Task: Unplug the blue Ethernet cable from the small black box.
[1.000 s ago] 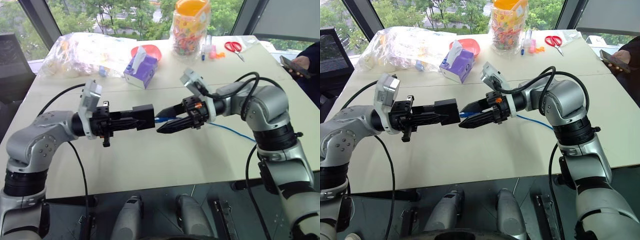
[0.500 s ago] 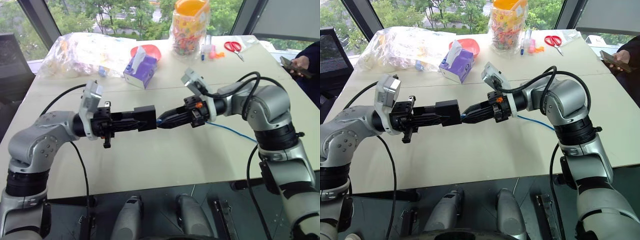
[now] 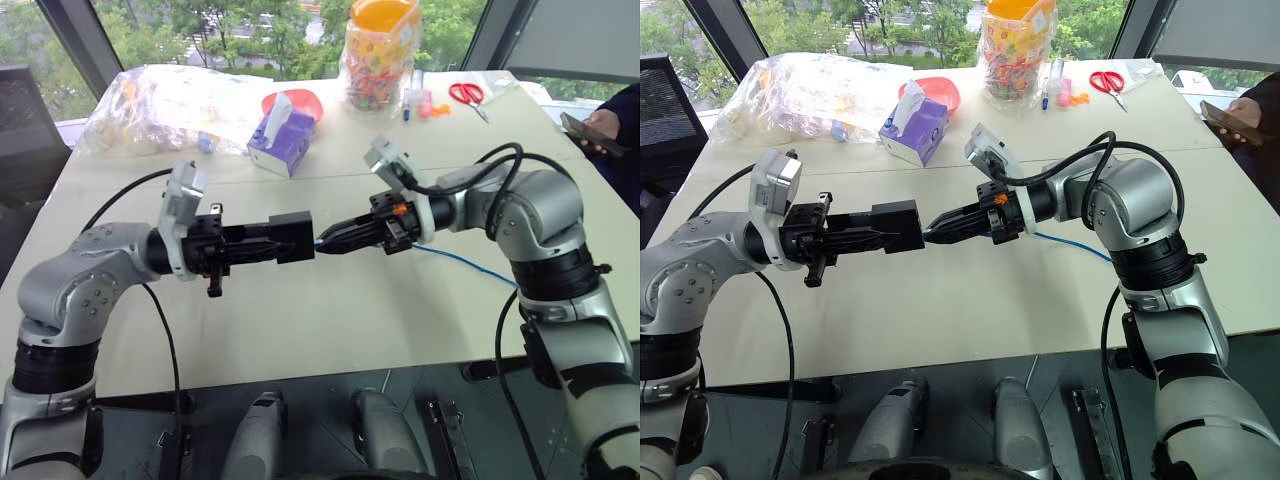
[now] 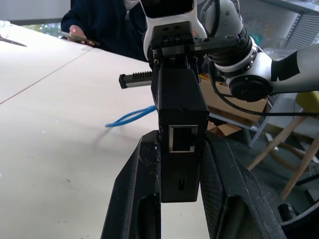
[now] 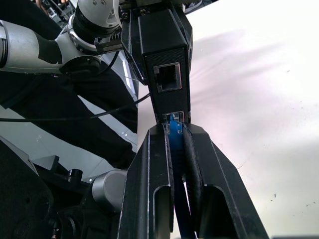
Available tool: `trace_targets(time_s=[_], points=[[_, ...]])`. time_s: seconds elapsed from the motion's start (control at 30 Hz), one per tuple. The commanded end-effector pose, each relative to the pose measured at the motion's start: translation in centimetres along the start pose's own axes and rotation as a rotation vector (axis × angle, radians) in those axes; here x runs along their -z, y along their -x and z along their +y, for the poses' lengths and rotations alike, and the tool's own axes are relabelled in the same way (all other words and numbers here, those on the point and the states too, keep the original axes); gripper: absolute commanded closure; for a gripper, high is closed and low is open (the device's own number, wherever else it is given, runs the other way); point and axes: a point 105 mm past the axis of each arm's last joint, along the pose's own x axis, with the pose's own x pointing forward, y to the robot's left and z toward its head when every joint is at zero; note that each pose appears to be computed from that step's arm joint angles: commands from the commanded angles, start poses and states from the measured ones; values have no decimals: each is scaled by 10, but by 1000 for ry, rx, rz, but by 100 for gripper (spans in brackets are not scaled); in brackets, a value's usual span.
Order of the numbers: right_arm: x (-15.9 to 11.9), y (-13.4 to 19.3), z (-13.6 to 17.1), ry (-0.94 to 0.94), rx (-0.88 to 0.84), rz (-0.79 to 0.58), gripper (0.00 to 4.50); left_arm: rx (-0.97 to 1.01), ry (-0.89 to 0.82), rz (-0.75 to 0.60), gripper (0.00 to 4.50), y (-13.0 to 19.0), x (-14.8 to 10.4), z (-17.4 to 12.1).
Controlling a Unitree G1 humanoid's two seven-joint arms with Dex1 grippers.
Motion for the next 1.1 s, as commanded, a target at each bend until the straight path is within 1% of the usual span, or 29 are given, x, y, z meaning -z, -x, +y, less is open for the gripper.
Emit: trace_targets(time_s=[0.03,0.17,0.37,0.57,0.6,0.7,0.73,0.8,0.87,0.93,1.03,1.1], points=[[-7,-4,9,50,-47,5,443,-19,-54,-18,403,0,-10,-1],[-1,3,-6,54,19,24,443,-6,-48,-3,403,2,-9,-5],[12,33,-50,31,213,46,443,-18,-46,24,403,7,-2,-7],[18,58,-75,30,346,39,443,-74,-91,38,403,12,0,-2],[18,61,-79,44,372,41,443,-91,-105,41,403,12,2,1],[20,72,-104,92,547,33,443,-204,-192,22,403,10,4,22],[23,76,-113,101,611,44,443,-235,-217,20,403,8,6,29],[35,89,-137,115,794,74,443,-356,-303,14,403,3,10,52],[46,101,-153,119,937,104,443,-425,-328,-10,403,-5,11,67],[54,107,-162,89,1014,112,443,-454,-328,-43,403,-10,14,75],[62,113,-171,46,1101,102,443,-503,-335,-65,403,-21,25,89],[67,116,-175,30,1148,110,363,-530,-331,-81,403,-30,29,97]])
